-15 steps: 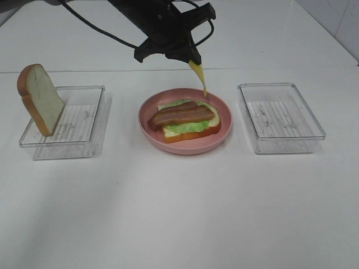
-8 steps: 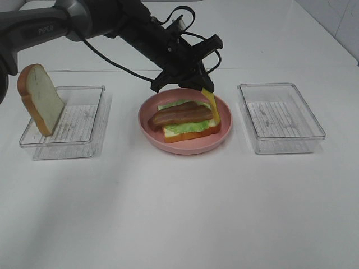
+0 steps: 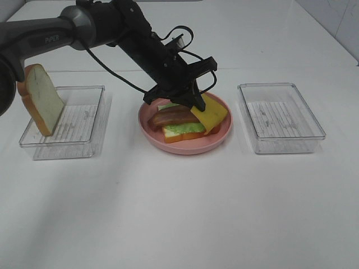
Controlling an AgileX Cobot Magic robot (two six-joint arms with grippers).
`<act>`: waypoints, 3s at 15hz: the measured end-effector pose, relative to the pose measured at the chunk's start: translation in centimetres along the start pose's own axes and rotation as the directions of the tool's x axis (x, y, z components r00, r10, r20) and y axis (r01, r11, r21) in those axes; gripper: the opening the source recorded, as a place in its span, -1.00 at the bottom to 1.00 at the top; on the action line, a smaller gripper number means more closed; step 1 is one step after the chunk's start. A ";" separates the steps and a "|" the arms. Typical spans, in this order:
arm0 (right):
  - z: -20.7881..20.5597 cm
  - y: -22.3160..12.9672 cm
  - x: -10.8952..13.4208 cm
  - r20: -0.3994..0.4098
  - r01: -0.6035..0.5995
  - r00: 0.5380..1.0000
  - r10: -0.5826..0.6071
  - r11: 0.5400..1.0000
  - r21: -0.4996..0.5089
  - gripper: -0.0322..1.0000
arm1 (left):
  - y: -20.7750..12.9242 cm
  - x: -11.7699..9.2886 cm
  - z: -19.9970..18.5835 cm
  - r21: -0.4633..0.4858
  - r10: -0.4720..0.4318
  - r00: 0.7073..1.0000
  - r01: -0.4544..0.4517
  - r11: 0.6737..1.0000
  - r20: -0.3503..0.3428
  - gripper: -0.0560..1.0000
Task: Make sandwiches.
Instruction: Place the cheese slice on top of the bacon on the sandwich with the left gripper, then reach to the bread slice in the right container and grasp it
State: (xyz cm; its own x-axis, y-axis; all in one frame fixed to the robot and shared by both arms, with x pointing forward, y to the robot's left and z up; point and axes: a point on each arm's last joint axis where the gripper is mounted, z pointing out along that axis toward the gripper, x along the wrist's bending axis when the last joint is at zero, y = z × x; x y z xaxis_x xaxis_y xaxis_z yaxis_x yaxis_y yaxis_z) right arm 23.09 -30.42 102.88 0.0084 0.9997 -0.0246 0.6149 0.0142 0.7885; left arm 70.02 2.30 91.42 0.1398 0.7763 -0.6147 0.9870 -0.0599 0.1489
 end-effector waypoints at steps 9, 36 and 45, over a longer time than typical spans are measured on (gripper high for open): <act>0.0 0.0 0.0 0.000 0.000 1.000 0.000 1.000 0.000 0.70 | 0.8 2.4 -0.7 -0.046 0.020 0.982 -0.029 0.999 -0.187 -0.89; 0.0 0.0 0.0 0.000 0.000 1.000 0.000 1.000 0.000 0.70 | -0.5 2.5 -27.9 -0.317 -0.061 0.860 -0.121 0.941 -0.507 0.98; 0.0 0.0 0.0 0.000 0.000 1.000 0.000 1.000 0.000 0.70 | -2.9 11.5 -28.1 -0.244 -0.211 0.801 0.084 0.966 -0.560 0.98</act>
State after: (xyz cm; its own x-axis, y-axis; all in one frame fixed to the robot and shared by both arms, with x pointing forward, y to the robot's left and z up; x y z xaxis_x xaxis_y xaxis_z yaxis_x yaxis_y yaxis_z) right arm 23.09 -30.42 102.88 0.0084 0.9997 -0.0246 0.6149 0.0142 0.7885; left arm 66.55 29.04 105.70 -0.1408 0.9859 -0.0904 0.9460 0.1609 0.2814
